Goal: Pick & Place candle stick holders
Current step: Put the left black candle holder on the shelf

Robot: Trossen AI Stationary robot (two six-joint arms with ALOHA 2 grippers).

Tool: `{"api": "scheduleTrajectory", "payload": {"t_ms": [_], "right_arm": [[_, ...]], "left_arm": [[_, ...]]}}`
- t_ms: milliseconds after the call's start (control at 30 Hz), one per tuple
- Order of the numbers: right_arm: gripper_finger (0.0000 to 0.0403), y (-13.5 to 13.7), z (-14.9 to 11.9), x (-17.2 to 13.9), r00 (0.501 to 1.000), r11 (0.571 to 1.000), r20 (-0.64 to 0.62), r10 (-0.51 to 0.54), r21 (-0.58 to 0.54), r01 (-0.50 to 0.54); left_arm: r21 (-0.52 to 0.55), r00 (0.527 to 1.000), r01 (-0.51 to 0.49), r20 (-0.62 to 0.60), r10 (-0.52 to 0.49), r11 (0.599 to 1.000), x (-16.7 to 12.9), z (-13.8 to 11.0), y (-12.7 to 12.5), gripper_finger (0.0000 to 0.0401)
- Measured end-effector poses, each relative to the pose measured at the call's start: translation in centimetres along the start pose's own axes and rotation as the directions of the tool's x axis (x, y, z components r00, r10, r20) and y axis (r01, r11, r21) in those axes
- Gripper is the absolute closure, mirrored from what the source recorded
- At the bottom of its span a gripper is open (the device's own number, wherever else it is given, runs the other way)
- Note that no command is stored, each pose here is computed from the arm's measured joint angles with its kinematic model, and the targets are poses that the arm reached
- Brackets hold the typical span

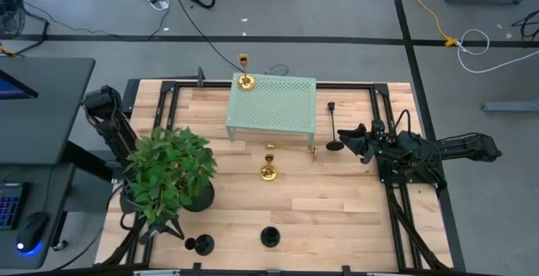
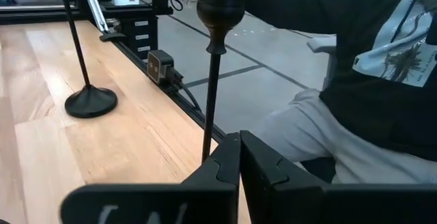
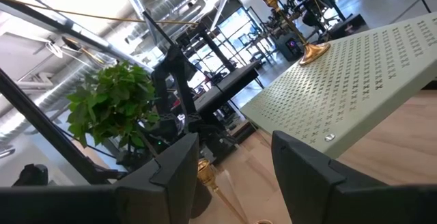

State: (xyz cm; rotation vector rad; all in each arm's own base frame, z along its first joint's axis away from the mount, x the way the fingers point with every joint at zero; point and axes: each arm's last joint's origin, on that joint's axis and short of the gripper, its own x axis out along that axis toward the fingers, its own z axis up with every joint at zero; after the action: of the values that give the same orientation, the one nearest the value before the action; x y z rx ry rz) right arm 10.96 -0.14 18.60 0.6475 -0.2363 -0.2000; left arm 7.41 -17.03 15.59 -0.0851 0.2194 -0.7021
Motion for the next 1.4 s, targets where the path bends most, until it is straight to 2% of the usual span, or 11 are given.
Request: {"api": "scheduleTrajectory", "payload": {"t_ms": [100,333,500,933,1267,1400], "right_arm": [[0.0218,0.0,0.0,0.0,1.000,1.000,0.000,0.000,0.000,0.000],[0.0218,0.0,0.0,0.0,1.000,1.000,0.000,-0.001,-0.007,0.001],[0.0218,0.0,0.0,0.0,1.000,1.000,0.000,0.000,-0.007,0.000],[0.0218,0.0,0.0,0.0,1.000,1.000,0.000,-0.001,-0.007,0.001],[0.0218,0.0,0.0,0.0,1.000,1.000,0.000,-0.001,-0.008,0.001],[0.0218,0.0,0.0,0.0,1.000,1.000,-0.001,-0.001,-0.008,0.001]], "left_arm": [[-0.004,1.000,-0.024,0.012,0.024,1.000,0.0,0.1,0.1,0.0354],[-0.020,0.999,-0.007,0.037,0.008,1.000,0.0,0.4,0.0,0.0260],[-0.041,0.996,-0.077,0.051,0.079,0.996,0.1,0.4,0.3,0.0222],[-0.069,0.995,-0.067,0.066,0.071,0.995,1.1,0.4,1.0,0.0215],[-0.065,0.985,-0.127,0.106,0.133,0.990,2.3,-0.4,1.1,0.0215],[-0.038,0.991,-0.087,0.099,0.090,0.995,3.7,0.0,0.9,0.0215]]}}
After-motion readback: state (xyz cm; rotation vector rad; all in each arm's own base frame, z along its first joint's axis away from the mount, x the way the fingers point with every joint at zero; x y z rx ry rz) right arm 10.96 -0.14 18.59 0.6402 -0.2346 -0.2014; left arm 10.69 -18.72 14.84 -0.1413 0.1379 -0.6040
